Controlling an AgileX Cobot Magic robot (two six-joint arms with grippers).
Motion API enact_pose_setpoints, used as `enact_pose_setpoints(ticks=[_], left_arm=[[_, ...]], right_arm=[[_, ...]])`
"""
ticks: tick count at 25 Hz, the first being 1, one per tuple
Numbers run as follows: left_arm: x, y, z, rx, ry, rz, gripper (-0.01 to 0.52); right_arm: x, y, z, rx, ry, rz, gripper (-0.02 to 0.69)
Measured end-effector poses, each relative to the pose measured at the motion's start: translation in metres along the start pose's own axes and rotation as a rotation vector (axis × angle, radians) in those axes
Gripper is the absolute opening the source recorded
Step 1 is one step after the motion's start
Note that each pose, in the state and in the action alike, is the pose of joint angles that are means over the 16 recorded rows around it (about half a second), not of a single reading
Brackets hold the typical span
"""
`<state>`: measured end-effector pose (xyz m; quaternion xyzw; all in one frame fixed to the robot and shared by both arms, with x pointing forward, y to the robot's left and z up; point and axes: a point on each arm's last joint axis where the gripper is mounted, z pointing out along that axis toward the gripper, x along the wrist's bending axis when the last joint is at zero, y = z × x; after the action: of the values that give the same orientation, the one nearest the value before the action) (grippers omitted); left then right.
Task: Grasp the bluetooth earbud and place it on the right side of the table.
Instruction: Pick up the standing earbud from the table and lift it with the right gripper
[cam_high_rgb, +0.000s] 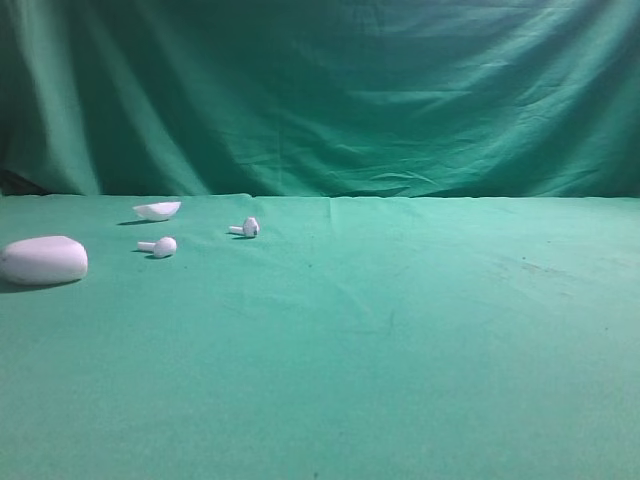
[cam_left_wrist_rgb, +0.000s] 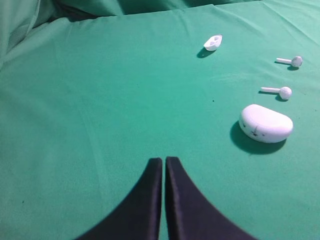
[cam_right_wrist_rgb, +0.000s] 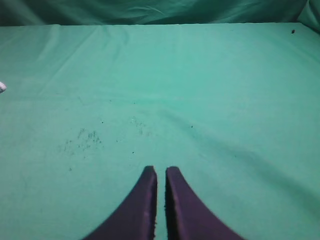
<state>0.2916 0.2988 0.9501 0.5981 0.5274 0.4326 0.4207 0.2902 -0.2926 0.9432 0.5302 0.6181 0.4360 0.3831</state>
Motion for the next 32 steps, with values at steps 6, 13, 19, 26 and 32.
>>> enact_pose_setpoints(ticks=[6, 13, 19, 26, 32], left_arm=[[0.000, 0.000, 0.000, 0.000, 0.000, 0.000, 0.000], [0.000, 0.000, 0.000, 0.000, 0.000, 0.000, 0.000], [0.000, 0.000, 0.000, 0.000, 0.000, 0.000, 0.000], [0.000, 0.000, 0.000, 0.000, 0.000, 0.000, 0.000], [0.000, 0.000, 0.000, 0.000, 0.000, 0.000, 0.000]], right_arm=[[0.000, 0.000, 0.000, 0.000, 0.000, 0.000, 0.048], [0.000, 0.000, 0.000, 0.000, 0.000, -0.001, 0.048], [0.000, 0.004, 0.000, -0.048, 0.003, -0.002, 0.048], [0.002, 0.027, -0.005, -0.259, 0.024, 0.012, 0.048], [0.002, 0.066, -0.018, -0.355, 0.033, 0.032, 0.048]])
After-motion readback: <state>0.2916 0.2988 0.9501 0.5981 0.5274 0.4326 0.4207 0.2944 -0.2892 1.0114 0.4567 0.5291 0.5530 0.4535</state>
